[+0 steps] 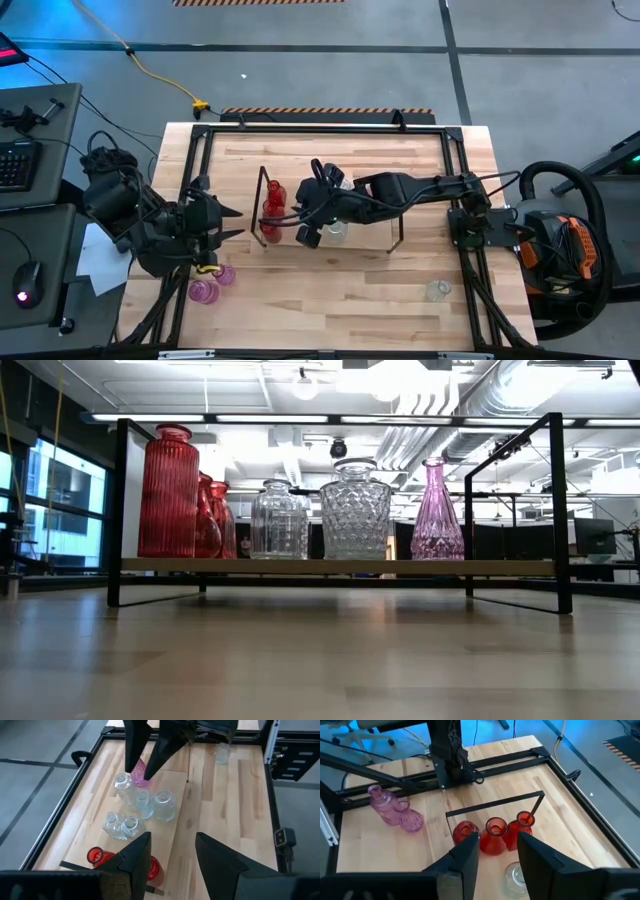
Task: Sort vases onto shelf
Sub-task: Put the transparent vase aligned with the other transparent vase on the shelf
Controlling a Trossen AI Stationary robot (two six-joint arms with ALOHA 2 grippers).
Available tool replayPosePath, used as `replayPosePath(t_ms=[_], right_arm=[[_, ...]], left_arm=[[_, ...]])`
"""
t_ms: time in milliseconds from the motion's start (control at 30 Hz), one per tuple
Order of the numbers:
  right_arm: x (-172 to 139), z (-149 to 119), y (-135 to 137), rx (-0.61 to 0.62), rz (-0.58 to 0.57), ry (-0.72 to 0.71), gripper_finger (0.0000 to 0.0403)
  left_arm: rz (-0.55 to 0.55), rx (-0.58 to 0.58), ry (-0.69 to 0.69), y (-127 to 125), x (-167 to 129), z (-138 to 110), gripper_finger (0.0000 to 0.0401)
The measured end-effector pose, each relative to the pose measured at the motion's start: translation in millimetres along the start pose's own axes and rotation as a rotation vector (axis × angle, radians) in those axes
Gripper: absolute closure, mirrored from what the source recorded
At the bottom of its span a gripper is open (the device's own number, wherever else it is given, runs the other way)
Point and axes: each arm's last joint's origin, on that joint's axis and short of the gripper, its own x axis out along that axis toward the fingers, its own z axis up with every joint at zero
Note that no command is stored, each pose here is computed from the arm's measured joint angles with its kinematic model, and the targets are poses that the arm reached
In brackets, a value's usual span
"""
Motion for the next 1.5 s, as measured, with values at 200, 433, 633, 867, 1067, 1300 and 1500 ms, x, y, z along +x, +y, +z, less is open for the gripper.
replayPosePath(t_ms=[200, 433, 633, 867, 1067, 1300, 1500], right_arm=[[0, -3, -1, -0.053, -0.011, 0.034, 0.0285], [-16, -8, -17, -0.151, -0.049, 0.128, 0.0286], [-45, -11, -47, -0.205, -0.127, 0.216, 0.0286], [-87, -18, -75, -0.207, -0.277, 0.262, 0.0286], [-122, -25, -92, -0.138, -0.269, 0.227, 0.0286], [-142, -57, -110, -0.009, -0.318, 0.236, 0.0286], [-141, -79, -115, 0.190, -0.286, 0.230, 0.0286]], left_arm=[[0.027, -0.056, -0.022, 6, 9, 9, 0.0254], [0.067, -0.054, 0.019, 27, 33, 26, 0.0254], [0.126, -0.031, 0.098, 58, 57, 36, 0.0254], [0.151, -0.023, 0.175, 87, 75, 39, 0.0254], [0.179, -0.053, 0.335, 101, 100, 3, 0.0254], [0.059, -0.174, 0.222, 100, 117, -49, 0.0254], [-0.024, -0.165, 0.182, 108, 121, -73, 0.0254]])
